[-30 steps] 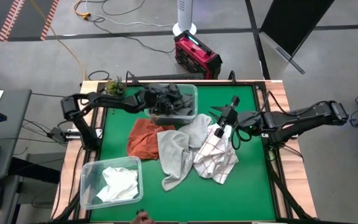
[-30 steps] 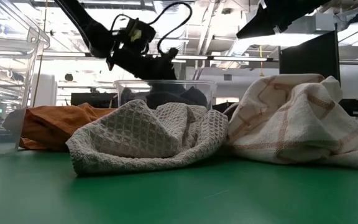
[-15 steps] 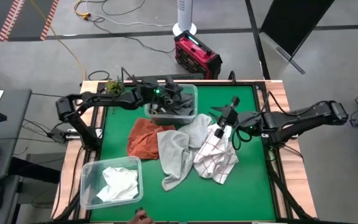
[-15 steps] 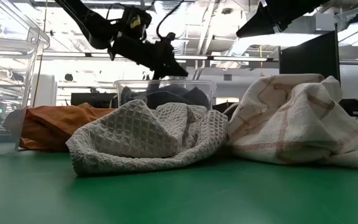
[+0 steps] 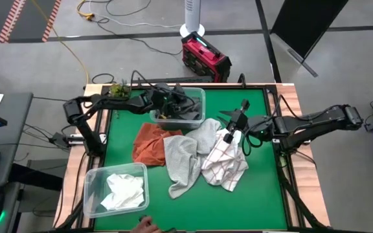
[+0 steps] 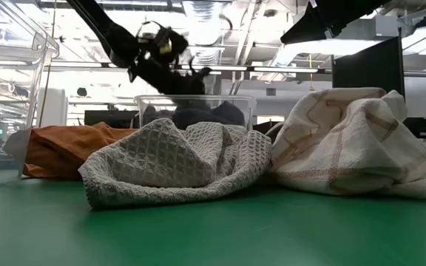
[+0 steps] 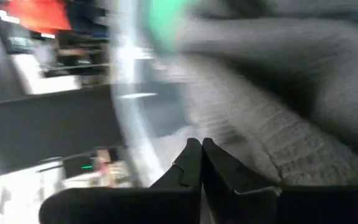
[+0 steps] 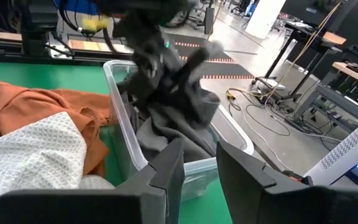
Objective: Sort towels by color in basket
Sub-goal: Adjust the gray towel into the top transparent bin, then put the top orange towel into the top transparent bin
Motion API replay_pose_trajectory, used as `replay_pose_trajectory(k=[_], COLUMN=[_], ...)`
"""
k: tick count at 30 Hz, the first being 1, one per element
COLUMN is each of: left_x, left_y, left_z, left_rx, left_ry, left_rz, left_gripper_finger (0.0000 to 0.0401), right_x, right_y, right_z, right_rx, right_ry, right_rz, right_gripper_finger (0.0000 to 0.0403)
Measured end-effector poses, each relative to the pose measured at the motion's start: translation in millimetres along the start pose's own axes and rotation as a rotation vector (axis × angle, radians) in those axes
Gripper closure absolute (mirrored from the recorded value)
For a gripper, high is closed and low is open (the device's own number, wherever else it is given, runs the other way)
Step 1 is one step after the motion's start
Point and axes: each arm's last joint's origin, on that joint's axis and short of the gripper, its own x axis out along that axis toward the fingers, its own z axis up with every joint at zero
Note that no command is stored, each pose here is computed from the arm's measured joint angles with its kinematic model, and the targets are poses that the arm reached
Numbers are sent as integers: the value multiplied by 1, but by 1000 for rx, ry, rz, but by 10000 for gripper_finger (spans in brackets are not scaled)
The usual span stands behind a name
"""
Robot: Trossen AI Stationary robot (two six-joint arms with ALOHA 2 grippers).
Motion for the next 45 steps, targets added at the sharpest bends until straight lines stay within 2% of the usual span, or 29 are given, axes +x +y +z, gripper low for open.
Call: replay_pose_trajectory(k=[6,9,11,13,16,20,23,26,30,34,37,42,45], left_x=[-11,-10,-4,3,9,13,12,3,-9,-12,-11,10,16], left_y=[14,18,9,-7,-22,-26,-19,3,30,34,25,-16,-23], left_z=[3,-12,-23,-30,-25,-14,-7,-3,-3,-3,2,3,5], left_rx=[2,-12,-22,-27,-22,22,89,105,62,-24,-74,-64,-37], left_ry=[-17,24,62,85,80,70,86,75,76,20,-114,-101,-76], left_rz=[65,108,61,-37,-137,-158,-99,9,93,99,3,-242,-261], left_gripper_finger=[401,401,401,401,401,401,401,401,401,401,401,401,401], right_x=[0,0,0,0,0,1,1,1,0,0,0,0,0], right_y=[1,1,1,1,0,-1,0,0,1,1,1,1,1], right_z=[0,0,0,0,0,1,1,1,1,1,1,1,1], right_rx=[6,6,6,3,2,-3,-2,3,4,4,3,3,2], right_ry=[-2,-3,-3,-5,-6,-6,-7,-7,-9,-9,-9,-9,-8], right_rz=[17,23,25,25,23,19,20,21,26,28,28,27,26], right_gripper_finger=[275,275,275,275,275,275,275,275,275,275,275,275,275])
